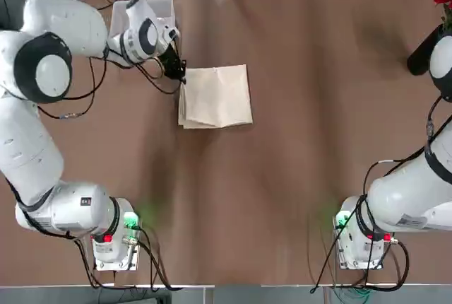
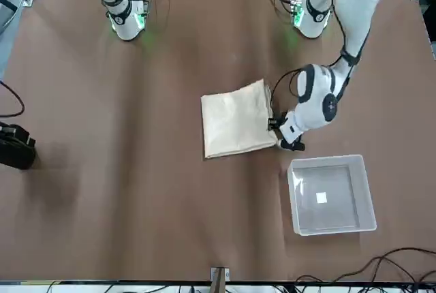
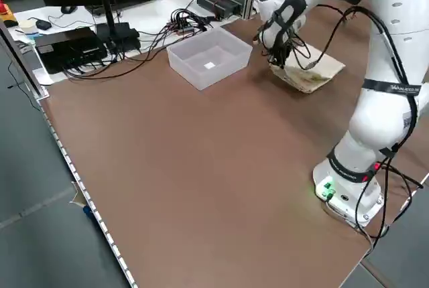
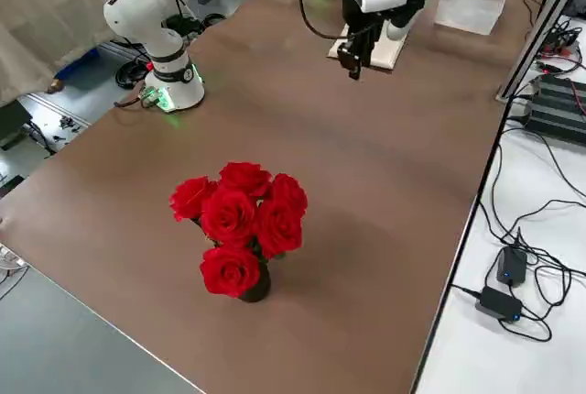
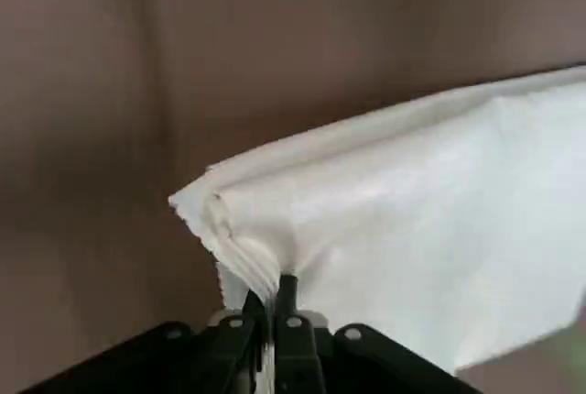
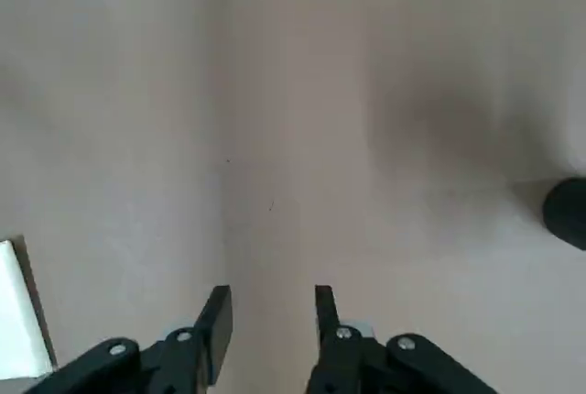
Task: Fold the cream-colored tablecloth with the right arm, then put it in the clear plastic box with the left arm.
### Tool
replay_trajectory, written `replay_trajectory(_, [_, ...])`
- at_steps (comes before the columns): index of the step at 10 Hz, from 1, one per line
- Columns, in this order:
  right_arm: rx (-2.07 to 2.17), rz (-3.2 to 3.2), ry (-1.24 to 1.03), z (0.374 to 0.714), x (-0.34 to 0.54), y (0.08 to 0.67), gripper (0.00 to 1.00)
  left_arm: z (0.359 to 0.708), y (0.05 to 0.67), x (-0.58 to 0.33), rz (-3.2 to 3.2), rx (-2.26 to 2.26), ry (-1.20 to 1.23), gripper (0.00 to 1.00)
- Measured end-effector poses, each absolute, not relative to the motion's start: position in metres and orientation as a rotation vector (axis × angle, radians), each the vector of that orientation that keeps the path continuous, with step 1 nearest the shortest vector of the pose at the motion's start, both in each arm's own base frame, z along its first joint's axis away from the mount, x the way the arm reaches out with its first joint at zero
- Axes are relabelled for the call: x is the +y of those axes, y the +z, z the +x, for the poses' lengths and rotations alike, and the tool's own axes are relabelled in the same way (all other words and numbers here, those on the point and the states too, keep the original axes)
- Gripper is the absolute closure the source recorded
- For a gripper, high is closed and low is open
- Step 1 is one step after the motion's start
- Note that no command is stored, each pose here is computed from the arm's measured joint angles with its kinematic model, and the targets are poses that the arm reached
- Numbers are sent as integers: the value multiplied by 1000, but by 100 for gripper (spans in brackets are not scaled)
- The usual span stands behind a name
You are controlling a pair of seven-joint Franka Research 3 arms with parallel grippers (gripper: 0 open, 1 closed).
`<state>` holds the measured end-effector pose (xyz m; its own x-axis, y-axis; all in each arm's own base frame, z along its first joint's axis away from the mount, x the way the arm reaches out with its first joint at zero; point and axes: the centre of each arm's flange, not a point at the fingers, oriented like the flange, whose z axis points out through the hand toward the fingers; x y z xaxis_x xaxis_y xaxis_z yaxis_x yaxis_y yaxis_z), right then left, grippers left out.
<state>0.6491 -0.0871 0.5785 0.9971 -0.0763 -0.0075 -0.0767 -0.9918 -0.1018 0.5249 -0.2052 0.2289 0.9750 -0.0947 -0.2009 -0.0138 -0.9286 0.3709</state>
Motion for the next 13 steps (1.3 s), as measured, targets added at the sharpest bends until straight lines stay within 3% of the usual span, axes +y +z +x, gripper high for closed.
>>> replay_trajectory(2, [108,-3035,56,639,-84,586,40,526,272,-160,2787,-105,-408,94])
replay_trajectory(4, [101,-3037,67,627,-82,602,33,530,317,-143,2794,-97,-440,94])
replay_trajectory(6, [96,-3036,69,613,-81,622,7,533,342,-175,2805,-78,-434,94])
replay_trajectory(7, [94,-3038,51,605,-80,635,0,526,342,-202,2815,-68,-456,94])
replay_trajectory(13, [90,-3040,8,574,-78,677,0,504,339,-268,2875,-45,-471,94])
